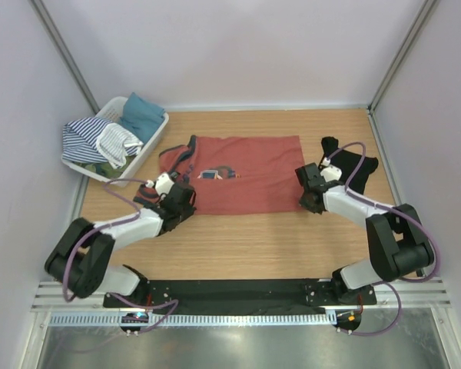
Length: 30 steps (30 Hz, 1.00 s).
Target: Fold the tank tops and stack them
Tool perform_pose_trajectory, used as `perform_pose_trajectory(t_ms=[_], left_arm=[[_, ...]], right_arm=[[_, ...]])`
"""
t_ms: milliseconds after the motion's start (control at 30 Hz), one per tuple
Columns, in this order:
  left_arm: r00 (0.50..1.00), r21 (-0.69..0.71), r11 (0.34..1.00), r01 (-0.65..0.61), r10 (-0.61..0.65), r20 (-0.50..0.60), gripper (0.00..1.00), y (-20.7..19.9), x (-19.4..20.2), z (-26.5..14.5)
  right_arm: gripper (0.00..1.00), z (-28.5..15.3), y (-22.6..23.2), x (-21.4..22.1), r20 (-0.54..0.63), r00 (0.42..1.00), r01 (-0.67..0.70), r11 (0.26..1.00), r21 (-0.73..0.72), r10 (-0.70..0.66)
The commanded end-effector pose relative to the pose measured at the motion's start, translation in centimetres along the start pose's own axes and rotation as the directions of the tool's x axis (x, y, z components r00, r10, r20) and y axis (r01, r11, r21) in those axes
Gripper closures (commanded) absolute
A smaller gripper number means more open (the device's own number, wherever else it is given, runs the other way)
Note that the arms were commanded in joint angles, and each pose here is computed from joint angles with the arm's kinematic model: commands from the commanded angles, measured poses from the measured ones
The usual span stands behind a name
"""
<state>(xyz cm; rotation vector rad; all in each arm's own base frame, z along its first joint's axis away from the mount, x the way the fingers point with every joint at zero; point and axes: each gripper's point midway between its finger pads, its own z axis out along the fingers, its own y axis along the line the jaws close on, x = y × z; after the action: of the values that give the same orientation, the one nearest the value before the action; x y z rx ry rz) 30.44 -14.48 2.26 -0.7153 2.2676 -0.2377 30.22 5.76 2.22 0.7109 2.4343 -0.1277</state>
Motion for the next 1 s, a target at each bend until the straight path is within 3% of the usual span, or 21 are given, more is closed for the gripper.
perform_pose_trajectory(t_ms=[0, 167, 300, 333, 400, 467, 500, 533, 733, 767, 833, 967], left_arm=[[1.000, -0.006, 1.000, 0.007, -0.008, -0.027, 1.00, 2.3, 0.7, -3.0], [0.997, -0.027, 0.998, 0.056, -0.057, -0.055, 1.00, 6.0, 2.3, -5.8], [0.992, -0.008, 0.996, 0.092, -0.092, -0.092, 0.97, 7.8, 3.7, -7.2], [0.990, -0.001, 0.995, 0.102, -0.102, -0.095, 0.92, 8.2, 4.0, -7.4], [0.988, -0.006, 0.995, 0.095, -0.095, -0.121, 0.68, 8.9, 4.8, -7.7], [0.986, -0.012, 0.996, 0.084, -0.084, -0.141, 0.34, 9.4, 5.1, -8.2], [0.986, -0.012, 0.997, 0.077, -0.078, -0.145, 0.31, 9.4, 5.1, -8.5], [0.988, -0.021, 0.998, 0.058, -0.061, -0.142, 0.30, 9.6, 4.7, -9.0], [1.000, 0.049, 0.999, 0.008, -0.008, -0.001, 0.28, 6.7, -0.9, -12.0], [0.999, 0.046, 0.998, -0.045, 0.044, 0.015, 0.23, 6.4, -1.6, -12.2], [0.993, 0.038, 0.994, -0.106, 0.104, 0.063, 0.18, 5.0, -4.1, -13.3], [0.974, 0.041, 0.976, -0.215, 0.211, 0.080, 0.16, 1.5, -7.3, -13.5]], right_arm=[[0.99, -2.0, -4.0, 0.5, 0.031, 0.996, -0.084, 0.983, 0.161, 0.080], [0.99, -4.5, -6.5, 3.3, -0.018, 0.993, -0.107, 0.964, 0.245, 0.115], [0.99, -5.2, -7.6, 5.9, -0.071, 0.983, -0.150, 0.965, 0.213, 0.168], [0.99, -5.5, -7.3, 6.2, -0.081, 0.978, -0.173, 0.968, 0.180, 0.190], [0.96, -5.7, -8.0, 7.3, -0.100, 0.974, -0.181, 0.967, 0.181, 0.201], [0.78, -6.1, -8.3, 7.6, -0.105, 0.973, -0.189, 0.969, 0.160, 0.207], [0.66, -6.2, -8.4, 7.6, -0.101, 0.973, -0.191, 0.969, 0.158, 0.208], [0.56, -6.6, -8.6, 7.2, -0.083, 0.974, -0.198, 0.969, 0.148, 0.211], [0.55, -8.6, -7.0, 2.7, 0.032, 0.988, -0.155, 0.986, 0.056, 0.154], [0.56, -9.2, -6.2, 1.1, 0.068, 0.987, -0.148, 0.989, 0.031, 0.145], [0.58, -9.9, -3.8, -1.2, 0.105, 0.993, -0.049, 0.997, -0.057, 0.055], [0.59, -11.1, 1.4, -2.8, 0.120, 0.988, 0.131, 0.955, -0.265, -0.102]])
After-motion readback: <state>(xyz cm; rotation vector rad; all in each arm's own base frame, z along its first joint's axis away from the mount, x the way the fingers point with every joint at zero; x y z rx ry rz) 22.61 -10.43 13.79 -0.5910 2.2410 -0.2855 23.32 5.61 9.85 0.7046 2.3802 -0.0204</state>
